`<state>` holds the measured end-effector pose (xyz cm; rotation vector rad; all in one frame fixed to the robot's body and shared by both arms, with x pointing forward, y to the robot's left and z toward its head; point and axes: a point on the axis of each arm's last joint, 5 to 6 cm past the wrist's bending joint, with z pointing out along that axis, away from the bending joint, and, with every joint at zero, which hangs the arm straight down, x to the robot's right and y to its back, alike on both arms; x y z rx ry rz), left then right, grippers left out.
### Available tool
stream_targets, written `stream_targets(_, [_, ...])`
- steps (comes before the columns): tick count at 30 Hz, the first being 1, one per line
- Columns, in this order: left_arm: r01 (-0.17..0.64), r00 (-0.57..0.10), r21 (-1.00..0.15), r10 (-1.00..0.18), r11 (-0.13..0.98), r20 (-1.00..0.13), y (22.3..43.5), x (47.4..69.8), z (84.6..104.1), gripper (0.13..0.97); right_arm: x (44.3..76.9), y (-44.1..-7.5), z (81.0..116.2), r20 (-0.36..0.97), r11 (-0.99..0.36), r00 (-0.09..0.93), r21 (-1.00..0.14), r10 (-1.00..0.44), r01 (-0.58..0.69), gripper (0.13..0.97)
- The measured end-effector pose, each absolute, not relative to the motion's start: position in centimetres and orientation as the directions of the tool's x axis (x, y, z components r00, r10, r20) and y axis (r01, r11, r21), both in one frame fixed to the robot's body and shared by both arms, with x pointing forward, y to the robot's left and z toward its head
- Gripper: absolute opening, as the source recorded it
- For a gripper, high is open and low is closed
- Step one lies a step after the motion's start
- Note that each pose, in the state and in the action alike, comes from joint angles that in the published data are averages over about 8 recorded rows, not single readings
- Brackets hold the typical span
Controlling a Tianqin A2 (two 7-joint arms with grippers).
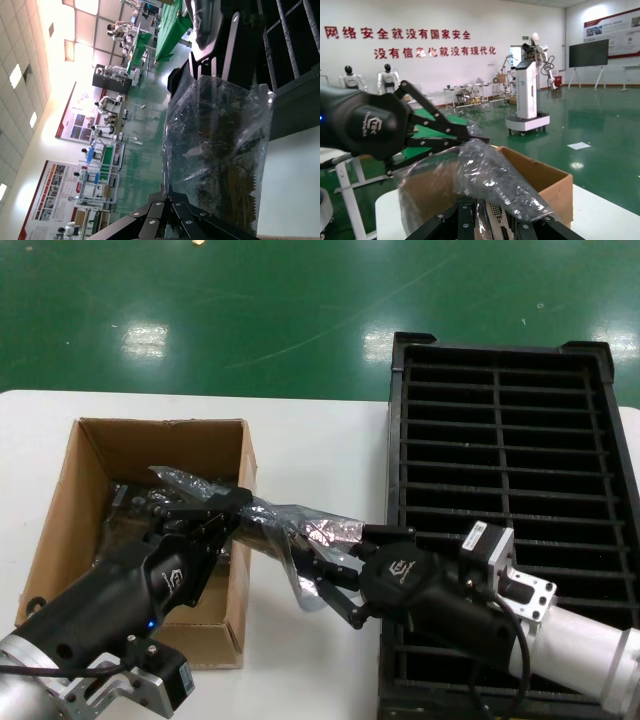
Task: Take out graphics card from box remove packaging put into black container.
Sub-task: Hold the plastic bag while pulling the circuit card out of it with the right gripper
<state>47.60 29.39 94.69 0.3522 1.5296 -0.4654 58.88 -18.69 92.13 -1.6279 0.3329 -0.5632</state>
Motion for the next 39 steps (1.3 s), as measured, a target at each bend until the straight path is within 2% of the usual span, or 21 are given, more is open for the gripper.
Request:
stream_targets(21, [0.498, -0.017, -0.069, -0.069, 0.864, -0.997, 29.4, 47.6, 94.7, 0.14, 59.3, -18.7, 91.9, 0.139, -0.122, 0.834, -0.989, -0.534, 0.087, 0.186])
stream_targets(39, [0.498, -0.017, -0.069, -0.069, 0.864, -0.997, 29.4, 47.6, 94.7, 0.14, 55.7, -21.1, 94.4, 0.223, -0.114, 0.819, -0.975, -0.528, 0.192, 0.186])
